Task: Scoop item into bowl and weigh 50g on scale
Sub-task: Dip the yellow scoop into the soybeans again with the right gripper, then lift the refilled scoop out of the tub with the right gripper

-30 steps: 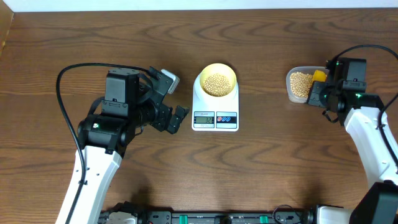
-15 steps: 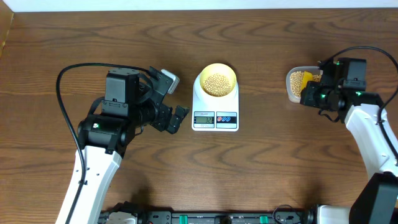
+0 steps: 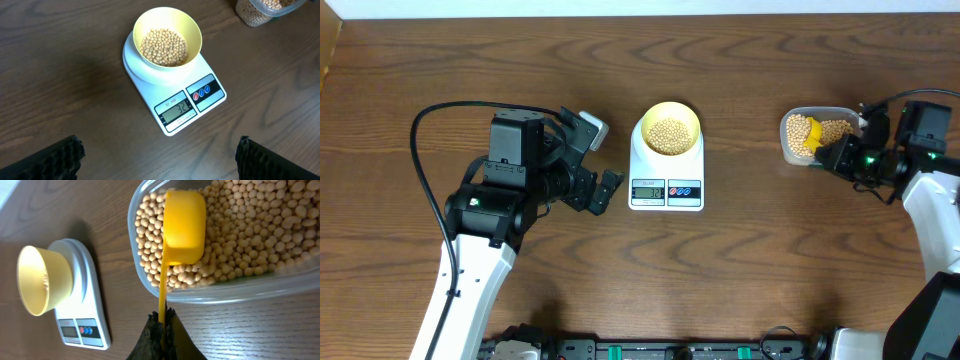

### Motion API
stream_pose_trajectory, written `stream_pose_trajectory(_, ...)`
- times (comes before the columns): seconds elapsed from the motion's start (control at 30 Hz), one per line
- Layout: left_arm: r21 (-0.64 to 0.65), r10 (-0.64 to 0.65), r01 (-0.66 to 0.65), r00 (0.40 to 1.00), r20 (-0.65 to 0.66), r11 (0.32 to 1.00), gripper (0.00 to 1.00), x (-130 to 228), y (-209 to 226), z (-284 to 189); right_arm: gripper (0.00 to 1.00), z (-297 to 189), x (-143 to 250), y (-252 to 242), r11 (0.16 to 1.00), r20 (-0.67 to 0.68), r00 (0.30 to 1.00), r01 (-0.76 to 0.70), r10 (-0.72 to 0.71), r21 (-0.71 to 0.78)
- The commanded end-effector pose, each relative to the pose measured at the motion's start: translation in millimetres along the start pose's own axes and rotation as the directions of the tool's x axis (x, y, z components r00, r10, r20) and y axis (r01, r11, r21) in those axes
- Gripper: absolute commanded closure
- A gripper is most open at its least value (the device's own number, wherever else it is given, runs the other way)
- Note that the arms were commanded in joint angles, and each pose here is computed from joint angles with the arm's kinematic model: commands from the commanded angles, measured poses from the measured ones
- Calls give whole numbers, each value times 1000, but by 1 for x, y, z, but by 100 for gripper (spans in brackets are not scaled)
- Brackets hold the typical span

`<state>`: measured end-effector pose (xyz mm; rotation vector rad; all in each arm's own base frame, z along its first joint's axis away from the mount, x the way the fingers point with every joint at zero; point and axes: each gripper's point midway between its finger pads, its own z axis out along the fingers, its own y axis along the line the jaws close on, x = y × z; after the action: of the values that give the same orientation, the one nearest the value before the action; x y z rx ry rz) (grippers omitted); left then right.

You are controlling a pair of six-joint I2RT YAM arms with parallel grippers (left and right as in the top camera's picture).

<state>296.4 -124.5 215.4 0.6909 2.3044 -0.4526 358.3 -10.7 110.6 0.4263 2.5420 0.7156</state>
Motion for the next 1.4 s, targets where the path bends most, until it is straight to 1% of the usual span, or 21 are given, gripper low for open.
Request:
stream_pose_trajectory(0.0,10,-4,4,1000,5,1000,0,-2,-1,0,99,-2,9,5,993,-31,998,-54,51,-108)
stream_pose_trajectory(0.37,10,-4,4,1000,5,1000,0,-2,-1,0,99,-21,2,-5,961,1,989,-140,145,-237)
stream_pose_trajectory(0.5,10,-4,4,1000,5,1000,0,-2,-1,0,99,-26,-2,-10,957,17,986,-155,165,-245)
stream_pose_trajectory(0.67,10,-4,4,1000,5,1000,0,-2,-1,0,99,-37,-7,-13,937,37,979,-178,198,-299)
stream_pose_trajectory(0.87,10,-4,4,1000,5,1000,0,-2,-1,0,99,-47,-12,-23,926,59,970,-207,237,-316)
stream_pose_trajectory(0.97,10,-4,4,1000,5,1000,0,-2,-1,0,99,-56,-15,-20,904,66,965,-211,253,-373)
stream_pose_trajectory(1.2,10,-4,4,1000,5,1000,0,-2,-1,0,99,-70,-19,-28,879,88,951,-237,298,-414)
stream_pose_trajectory(1.37,10,-4,4,1000,5,1000,0,-2,-1,0,99,-88,-22,-24,821,85,936,-252,341,-513)
